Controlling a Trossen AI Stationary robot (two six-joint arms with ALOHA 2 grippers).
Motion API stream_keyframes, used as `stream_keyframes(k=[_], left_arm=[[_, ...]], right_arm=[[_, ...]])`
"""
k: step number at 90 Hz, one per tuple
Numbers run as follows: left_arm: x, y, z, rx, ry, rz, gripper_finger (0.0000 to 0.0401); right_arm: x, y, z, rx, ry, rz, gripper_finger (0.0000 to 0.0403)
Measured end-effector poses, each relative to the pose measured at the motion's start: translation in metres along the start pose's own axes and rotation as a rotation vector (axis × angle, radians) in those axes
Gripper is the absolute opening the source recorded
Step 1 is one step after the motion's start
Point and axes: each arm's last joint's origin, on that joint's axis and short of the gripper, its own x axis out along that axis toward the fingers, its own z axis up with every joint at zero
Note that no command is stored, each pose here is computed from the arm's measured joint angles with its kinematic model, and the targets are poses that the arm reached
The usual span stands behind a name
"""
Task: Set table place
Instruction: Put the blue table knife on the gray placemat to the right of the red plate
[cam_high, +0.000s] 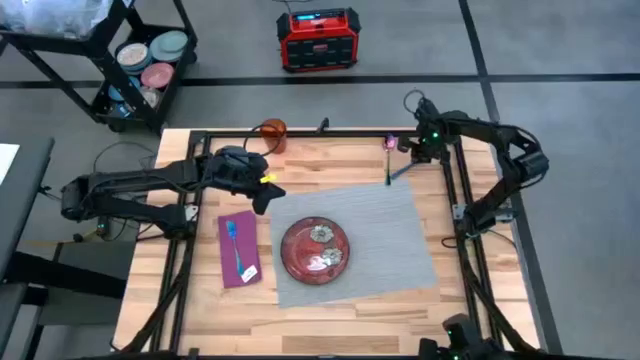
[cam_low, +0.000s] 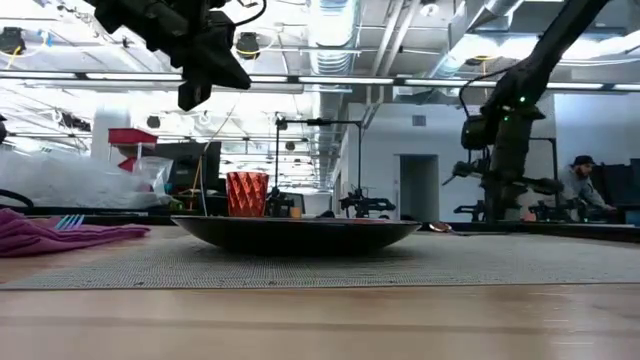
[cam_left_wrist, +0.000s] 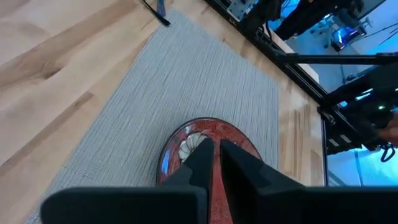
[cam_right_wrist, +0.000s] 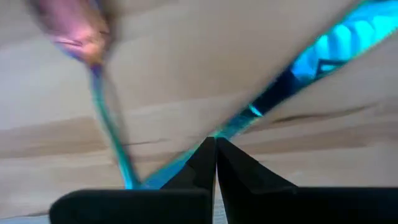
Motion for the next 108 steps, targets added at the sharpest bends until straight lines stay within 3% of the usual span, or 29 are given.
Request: stream_keyframes(k=[31,52,72,108], left_arm=[[0.000,0.001,-0.002,0.010,0.022,0.013,0.0011],[0.000,0.001,-0.002,0.021,0.024,0.013,0.0010],[0.000,0.001,-0.002,0.025,0.022,0.012,0.0011],[0.000,0.001,-0.002,0.024,0.023,0.013,0.0010]], right_arm=[[0.018,0.004,-0.007,-0.064,0.083,-0.073,0.0000],[-0.004,0.004,-0.019,-0.083,0.058,-0.090,0.0000],[-0.007,0.001,-0.011,0.000,0.028,-0.036,0.0000],[-0.001,0.012,0.006,-0.012,0.077,-0.020,0.0000]])
